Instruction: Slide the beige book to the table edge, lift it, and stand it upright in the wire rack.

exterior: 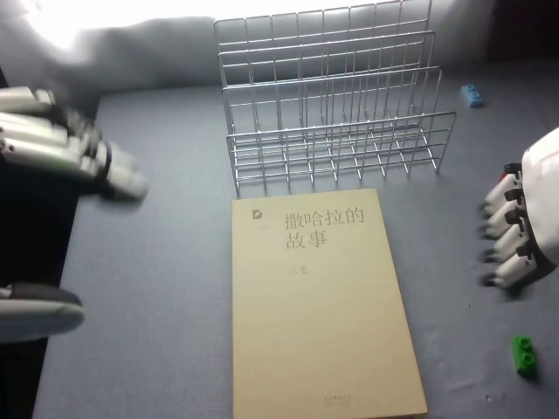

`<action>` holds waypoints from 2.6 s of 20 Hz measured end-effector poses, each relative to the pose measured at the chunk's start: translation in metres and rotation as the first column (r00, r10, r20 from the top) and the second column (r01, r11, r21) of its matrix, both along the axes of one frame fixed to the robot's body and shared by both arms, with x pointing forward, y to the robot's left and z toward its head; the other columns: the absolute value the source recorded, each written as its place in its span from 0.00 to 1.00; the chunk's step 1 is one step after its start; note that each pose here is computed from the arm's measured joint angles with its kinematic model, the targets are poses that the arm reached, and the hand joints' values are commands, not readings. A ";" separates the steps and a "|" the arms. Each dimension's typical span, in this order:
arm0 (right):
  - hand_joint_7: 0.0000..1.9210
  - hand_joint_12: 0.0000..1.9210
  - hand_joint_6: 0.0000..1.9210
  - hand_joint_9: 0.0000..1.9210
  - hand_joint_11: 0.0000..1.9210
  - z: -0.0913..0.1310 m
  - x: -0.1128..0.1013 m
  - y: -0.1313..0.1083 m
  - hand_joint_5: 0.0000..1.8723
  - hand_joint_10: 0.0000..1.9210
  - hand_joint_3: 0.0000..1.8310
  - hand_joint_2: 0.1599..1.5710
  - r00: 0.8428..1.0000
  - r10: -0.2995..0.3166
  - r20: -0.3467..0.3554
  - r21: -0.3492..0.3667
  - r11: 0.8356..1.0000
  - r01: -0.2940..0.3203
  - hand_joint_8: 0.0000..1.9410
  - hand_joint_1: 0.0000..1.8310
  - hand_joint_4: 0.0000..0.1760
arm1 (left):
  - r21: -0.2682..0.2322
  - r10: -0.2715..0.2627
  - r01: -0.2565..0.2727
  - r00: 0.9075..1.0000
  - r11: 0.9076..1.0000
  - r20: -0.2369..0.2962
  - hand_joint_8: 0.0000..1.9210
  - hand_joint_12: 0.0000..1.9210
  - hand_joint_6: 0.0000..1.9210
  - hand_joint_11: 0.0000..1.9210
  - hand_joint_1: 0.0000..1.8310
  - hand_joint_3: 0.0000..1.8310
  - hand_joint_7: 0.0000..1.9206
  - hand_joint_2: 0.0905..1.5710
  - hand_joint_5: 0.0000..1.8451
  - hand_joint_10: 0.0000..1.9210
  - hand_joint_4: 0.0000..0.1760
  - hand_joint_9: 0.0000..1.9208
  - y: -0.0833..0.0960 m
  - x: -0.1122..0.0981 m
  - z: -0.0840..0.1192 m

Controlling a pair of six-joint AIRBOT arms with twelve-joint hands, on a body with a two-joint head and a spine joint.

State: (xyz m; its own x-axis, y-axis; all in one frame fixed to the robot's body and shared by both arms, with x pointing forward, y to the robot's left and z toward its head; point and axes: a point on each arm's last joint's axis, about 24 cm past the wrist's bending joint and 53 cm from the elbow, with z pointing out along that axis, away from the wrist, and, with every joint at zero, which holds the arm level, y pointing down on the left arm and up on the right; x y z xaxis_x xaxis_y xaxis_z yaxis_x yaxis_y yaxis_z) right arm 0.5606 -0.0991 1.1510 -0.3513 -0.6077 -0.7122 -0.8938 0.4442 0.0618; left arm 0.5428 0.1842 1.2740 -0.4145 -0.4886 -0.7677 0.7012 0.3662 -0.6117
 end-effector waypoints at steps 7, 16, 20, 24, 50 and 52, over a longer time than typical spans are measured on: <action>0.06 0.19 0.00 0.06 0.00 -0.014 -0.003 0.001 0.06 0.00 0.00 0.70 1.000 0.007 -0.026 -0.024 1.000 -0.008 0.00 0.10 0.00 | -0.047 0.087 -0.088 0.996 0.995 -0.022 0.00 0.17 0.00 0.00 0.17 0.00 0.07 0.67 0.10 0.00 0.00 0.05 0.020 0.017 0.006; 0.06 0.17 0.00 0.05 0.00 -0.036 0.015 -0.009 0.06 0.00 0.00 0.70 0.998 -0.036 -0.053 -0.066 0.997 0.032 0.00 0.08 0.00 | -0.046 0.246 -0.267 0.934 0.963 -0.259 0.00 0.10 0.00 0.00 0.18 0.00 0.07 0.68 0.10 0.00 0.00 0.04 0.053 0.051 -0.030; 0.07 0.20 0.00 0.06 0.00 -0.040 0.018 0.008 0.08 0.00 0.00 0.69 0.998 -0.028 -0.052 -0.058 0.998 0.025 0.00 0.10 0.00 | -0.073 0.369 -0.430 0.840 0.900 -0.397 0.00 0.13 0.00 0.00 0.22 0.00 0.08 0.66 0.10 0.00 0.00 0.04 0.087 0.073 -0.048; 0.08 0.23 0.00 0.07 0.00 -0.041 0.019 0.033 0.09 0.00 0.00 0.68 0.999 -0.013 -0.049 -0.033 0.999 0.012 0.00 0.10 0.00 | -0.121 0.459 -0.602 0.709 0.789 -0.536 0.00 0.08 0.00 0.00 0.21 0.00 0.07 0.65 0.08 0.00 0.00 0.04 0.124 0.084 -0.072; 0.09 0.25 0.00 0.08 0.00 -0.051 0.017 0.159 0.09 0.00 0.00 0.69 0.994 0.081 -0.066 0.056 0.995 -0.078 0.00 0.09 0.00 | 0.060 0.149 -0.745 0.054 0.665 -0.987 0.00 0.00 0.00 0.00 0.41 0.00 0.00 0.64 0.00 0.00 0.00 0.00 0.163 0.071 -0.181; 0.09 0.22 0.00 0.08 0.00 -0.050 0.016 0.167 0.10 0.00 0.00 0.69 0.994 0.080 -0.074 0.067 0.995 -0.075 0.00 0.11 0.00 | 0.091 0.151 -0.737 0.015 0.669 -0.988 0.00 0.00 0.00 0.00 0.40 0.00 0.00 0.63 0.00 0.00 0.00 0.00 0.164 0.068 -0.188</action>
State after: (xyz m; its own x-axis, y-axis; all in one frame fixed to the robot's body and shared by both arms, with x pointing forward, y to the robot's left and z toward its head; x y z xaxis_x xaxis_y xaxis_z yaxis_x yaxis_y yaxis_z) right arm 0.5762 0.0679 1.1005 -0.3595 -0.5897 -0.7232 -0.9171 0.3665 0.1570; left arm 0.6104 0.3478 1.0857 -0.1646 -0.9482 0.2717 -0.6727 -0.0935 -0.7340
